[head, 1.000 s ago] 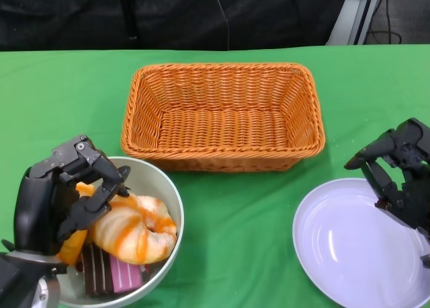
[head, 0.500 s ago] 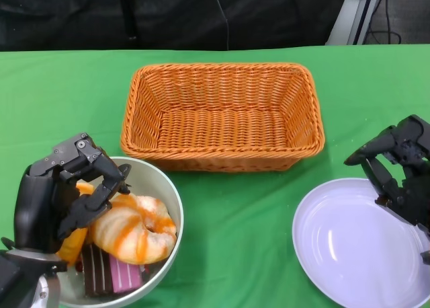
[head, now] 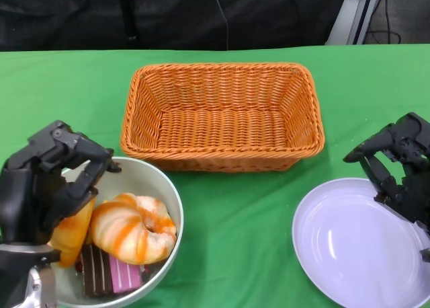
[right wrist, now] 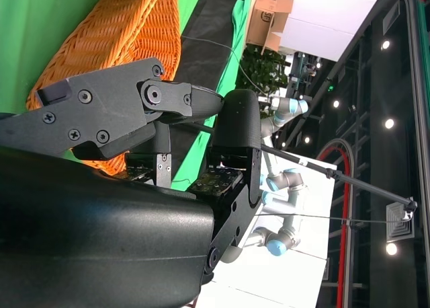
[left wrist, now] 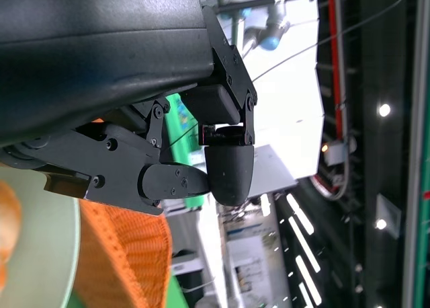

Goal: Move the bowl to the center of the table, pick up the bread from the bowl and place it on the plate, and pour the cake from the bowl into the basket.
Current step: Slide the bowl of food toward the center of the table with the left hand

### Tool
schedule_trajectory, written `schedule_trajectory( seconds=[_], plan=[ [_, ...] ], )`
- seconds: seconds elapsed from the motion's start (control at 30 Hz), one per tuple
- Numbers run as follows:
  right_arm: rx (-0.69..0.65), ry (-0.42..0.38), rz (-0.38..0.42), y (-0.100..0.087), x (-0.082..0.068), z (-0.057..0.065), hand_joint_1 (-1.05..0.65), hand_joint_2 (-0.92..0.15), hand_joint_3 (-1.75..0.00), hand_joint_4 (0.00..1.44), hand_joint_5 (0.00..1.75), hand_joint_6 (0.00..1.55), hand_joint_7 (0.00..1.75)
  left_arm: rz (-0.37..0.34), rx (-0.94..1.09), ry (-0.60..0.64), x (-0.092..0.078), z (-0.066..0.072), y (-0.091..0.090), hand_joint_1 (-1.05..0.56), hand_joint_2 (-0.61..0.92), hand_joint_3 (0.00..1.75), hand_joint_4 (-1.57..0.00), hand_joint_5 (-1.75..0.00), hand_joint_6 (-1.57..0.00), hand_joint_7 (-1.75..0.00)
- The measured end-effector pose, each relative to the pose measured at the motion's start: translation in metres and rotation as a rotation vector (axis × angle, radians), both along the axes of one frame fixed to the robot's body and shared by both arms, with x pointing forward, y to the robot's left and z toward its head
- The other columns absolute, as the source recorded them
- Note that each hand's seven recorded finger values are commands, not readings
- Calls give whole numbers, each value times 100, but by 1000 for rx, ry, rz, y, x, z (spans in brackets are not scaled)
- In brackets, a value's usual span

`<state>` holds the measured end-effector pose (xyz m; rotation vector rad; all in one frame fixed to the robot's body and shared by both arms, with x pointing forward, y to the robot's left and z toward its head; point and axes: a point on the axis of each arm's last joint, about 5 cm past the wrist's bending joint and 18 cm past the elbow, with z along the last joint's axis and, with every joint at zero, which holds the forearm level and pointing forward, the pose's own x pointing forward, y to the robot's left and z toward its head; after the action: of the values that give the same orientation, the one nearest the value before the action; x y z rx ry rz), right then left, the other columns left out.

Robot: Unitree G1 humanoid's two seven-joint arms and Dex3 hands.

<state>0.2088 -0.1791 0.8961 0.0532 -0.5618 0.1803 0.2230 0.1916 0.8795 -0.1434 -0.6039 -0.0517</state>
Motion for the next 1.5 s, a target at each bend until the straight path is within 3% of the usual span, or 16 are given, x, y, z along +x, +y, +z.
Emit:
schedule_trajectory(
  seconds=[0.03, 0.17, 0.27, 0.37, 0.77, 1.0, 1.17, 1.5],
  plan=[
    [0, 1, -1, 0, 0, 0, -11, -92, -43, 68, 140, 68, 124, 11, -5, -5, 0, 1, 1, -26, 92, 26, -82, -91, -97, -49],
    [2, 2, -9, 0, 0, -2, -11, -92, -43, 69, 139, 69, 122, 82, -34, -15, -1, 5, 8, -32, 92, 21, -85, -55, -100, -15],
    [4, 2, -7, 0, 0, -2, -11, -92, -41, 70, 138, 70, 119, 113, -26, -17, -1, 10, 13, -37, 92, 20, -87, -23, -93, -2],
    [5, 0, -6, 0, 1, -2, -11, -92, -41, 70, 138, 70, 119, 135, 0, -8, -2, 15, 22, -46, 92, 20, -83, -9, -85, 0],
    [12, 5, 0, 1, 2, -2, -11, -92, -43, 68, 136, 70, 119, 215, 102, 151, -18, 12, 55, -69, 92, 32, -60, 0, -55, 0],
    [7, 10, -1, 1, 3, -3, -12, -92, -42, 69, 135, 70, 118, 219, 108, 243, -22, 6, 57, -80, 92, 41, -48, 0, -44, 0],
    [12, 11, -2, 2, 3, -3, -11, -92, -44, 70, 134, 71, 119, 211, 100, 313, -22, 2, 58, -82, 92, 60, -31, 0, -29, 0],
    [12, 10, 0, 2, 3, -3, -10, -92, -43, 71, 137, 70, 121, 204, 73, 432, -22, -8, 54, -82, 92, 65, -22, 0, -18, 0]
  ],
)
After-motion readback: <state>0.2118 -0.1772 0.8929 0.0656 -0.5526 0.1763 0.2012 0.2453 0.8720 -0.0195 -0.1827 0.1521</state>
